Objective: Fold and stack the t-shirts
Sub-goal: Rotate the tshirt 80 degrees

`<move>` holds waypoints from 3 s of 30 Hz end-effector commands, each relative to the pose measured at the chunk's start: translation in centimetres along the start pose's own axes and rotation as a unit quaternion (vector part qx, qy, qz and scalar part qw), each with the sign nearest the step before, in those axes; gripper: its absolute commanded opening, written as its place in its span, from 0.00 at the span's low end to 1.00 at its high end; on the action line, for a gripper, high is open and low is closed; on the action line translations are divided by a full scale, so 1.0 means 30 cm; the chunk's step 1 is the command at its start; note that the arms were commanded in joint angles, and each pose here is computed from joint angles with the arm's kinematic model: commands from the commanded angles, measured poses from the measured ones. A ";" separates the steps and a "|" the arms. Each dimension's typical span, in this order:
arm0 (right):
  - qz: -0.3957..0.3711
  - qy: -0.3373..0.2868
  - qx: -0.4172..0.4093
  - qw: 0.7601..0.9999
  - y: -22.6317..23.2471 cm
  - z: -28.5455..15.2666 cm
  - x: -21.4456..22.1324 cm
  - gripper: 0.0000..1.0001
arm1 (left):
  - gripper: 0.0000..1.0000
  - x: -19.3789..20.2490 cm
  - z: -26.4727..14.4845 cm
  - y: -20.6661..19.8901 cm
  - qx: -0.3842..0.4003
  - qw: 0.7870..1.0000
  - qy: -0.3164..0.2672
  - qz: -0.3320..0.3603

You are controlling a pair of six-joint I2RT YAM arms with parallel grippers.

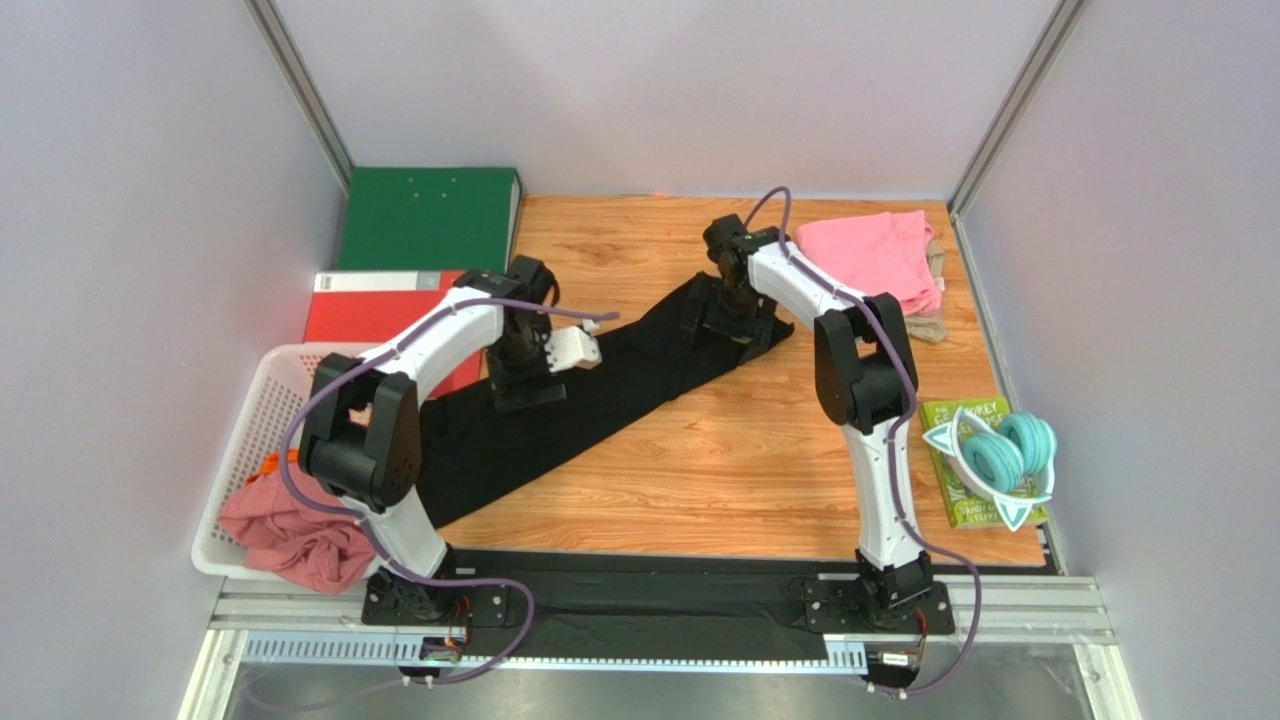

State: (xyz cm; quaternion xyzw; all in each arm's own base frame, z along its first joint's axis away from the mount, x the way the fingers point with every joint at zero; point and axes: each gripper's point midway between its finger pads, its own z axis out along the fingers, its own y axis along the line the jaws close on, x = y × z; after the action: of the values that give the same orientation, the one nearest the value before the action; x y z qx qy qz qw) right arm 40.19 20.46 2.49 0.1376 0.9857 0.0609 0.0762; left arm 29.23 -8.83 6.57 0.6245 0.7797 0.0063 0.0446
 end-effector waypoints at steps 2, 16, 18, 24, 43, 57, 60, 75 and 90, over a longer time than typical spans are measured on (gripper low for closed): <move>0.029 -0.019 -0.002 0.999 -0.063 0.025 -0.204 1.00 | 0.98 0.085 -0.125 0.101 -0.038 0.998 -0.027 -0.048; 0.073 -0.086 -0.101 0.988 -0.008 -0.048 -0.524 1.00 | 0.98 0.136 0.017 -0.050 0.018 0.999 0.021 -0.033; 0.059 -0.085 -0.093 0.990 -0.017 -0.060 -0.499 1.00 | 0.98 0.132 0.028 -0.052 0.014 0.999 0.036 -0.024; 0.037 -0.159 -0.121 0.979 -0.002 -0.338 -0.494 1.00 | 0.98 0.113 0.091 -0.043 0.027 0.998 0.055 -0.023; -0.010 0.018 -0.256 0.967 0.303 -0.201 -0.223 1.00 | 0.98 0.085 0.172 -0.181 0.044 0.990 0.126 0.046; 0.045 0.037 -0.207 0.977 0.192 -0.012 -0.295 1.00 | 0.98 -0.085 0.116 -0.341 0.117 0.985 0.078 0.096; 0.061 0.042 -0.197 0.978 0.149 0.020 -0.318 1.00 | 0.98 -0.129 0.106 -0.378 0.134 0.983 0.068 0.108; 0.117 0.051 -0.272 0.954 0.107 0.035 -0.454 1.00 | 0.98 -0.270 0.098 -0.519 0.214 0.965 0.049 0.147; 0.068 -0.039 -0.365 0.928 0.189 -0.152 -0.601 1.00 | 0.97 -0.656 -0.174 -0.574 0.223 0.953 -0.161 0.129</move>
State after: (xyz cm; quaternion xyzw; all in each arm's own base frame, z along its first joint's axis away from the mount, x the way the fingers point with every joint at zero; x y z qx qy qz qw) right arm 55.79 20.97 6.30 0.2072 0.8799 0.4227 0.0641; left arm 16.49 -28.29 7.07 0.7232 0.6589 -0.2025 -0.0420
